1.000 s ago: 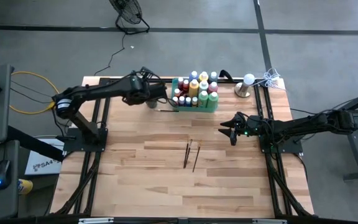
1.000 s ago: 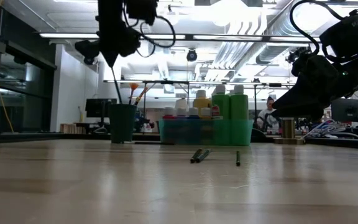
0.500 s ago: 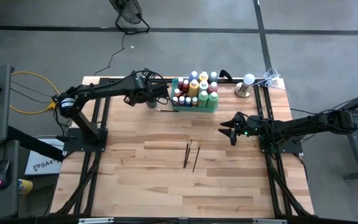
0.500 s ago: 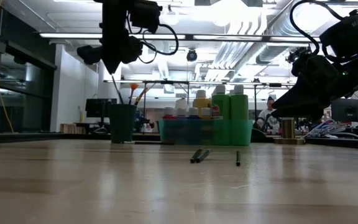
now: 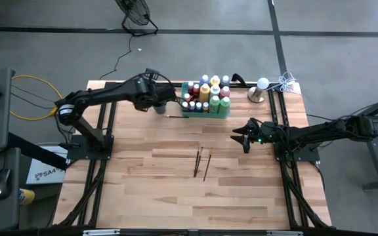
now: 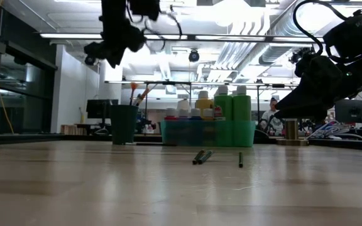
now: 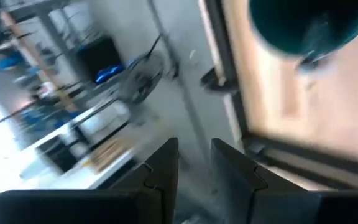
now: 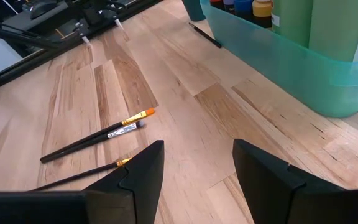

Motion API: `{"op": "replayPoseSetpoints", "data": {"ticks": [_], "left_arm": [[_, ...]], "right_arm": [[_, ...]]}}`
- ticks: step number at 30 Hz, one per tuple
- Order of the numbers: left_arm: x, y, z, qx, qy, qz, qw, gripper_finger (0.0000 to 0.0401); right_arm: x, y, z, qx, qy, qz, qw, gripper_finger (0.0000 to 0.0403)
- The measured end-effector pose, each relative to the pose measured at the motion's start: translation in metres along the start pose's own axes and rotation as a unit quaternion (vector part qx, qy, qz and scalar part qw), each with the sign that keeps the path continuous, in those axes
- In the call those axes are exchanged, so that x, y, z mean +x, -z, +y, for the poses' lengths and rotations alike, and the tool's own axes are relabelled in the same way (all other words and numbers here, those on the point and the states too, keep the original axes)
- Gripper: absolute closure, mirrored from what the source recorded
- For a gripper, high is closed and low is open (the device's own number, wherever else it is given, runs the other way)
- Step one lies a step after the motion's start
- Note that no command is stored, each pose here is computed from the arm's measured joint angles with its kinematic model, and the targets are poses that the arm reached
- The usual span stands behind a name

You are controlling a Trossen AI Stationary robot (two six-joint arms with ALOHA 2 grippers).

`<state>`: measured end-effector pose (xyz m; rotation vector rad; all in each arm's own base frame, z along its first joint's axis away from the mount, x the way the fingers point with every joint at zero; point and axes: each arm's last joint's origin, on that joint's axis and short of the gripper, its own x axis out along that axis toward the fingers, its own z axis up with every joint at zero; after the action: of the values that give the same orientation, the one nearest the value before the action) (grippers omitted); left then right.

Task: Pick & Place Paint Supplies
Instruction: Put the silver black paint brush into the blue cup

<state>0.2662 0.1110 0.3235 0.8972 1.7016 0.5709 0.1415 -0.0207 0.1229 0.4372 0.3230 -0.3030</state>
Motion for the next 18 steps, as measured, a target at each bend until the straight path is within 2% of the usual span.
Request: {"op": "replayPoseSetpoints", "data": {"ticks": [4, 7, 10, 15, 18], "left_arm": [[-0.013, 0.006, -0.001, -0.056, 0.08, -0.087, 0.991, 0.0312], [-0.022, 0.011, -0.002, -0.098, 0.138, -0.141, 0.975, 0.0314], [-0.027, 0.012, -0.008, -0.119, 0.181, -0.182, 0.959, 0.0334], [-0.028, -0.003, -0.037, -0.094, 0.193, -0.215, 0.953, 0.0391], [-0.027, -0.019, -0.058, -0.095, 0.184, -0.246, 0.947, 0.0395]], "right_arm": [[0.0, 0.0, 0.0, 0.0, 0.0, 0.0, 1.0, 0.0217], [0.0, 0.0, 0.0, 0.0, 0.0, 0.0, 1.0, 0.0217], [0.0, 0.0, 0.0, 0.0, 0.0, 0.0, 1.0, 0.0217], [0.0, 0.0, 0.0, 0.0, 0.0, 0.0, 1.0, 0.0217], [0.0, 0.0, 0.0, 0.0, 0.0, -0.001, 1.0, 0.0217]]}}
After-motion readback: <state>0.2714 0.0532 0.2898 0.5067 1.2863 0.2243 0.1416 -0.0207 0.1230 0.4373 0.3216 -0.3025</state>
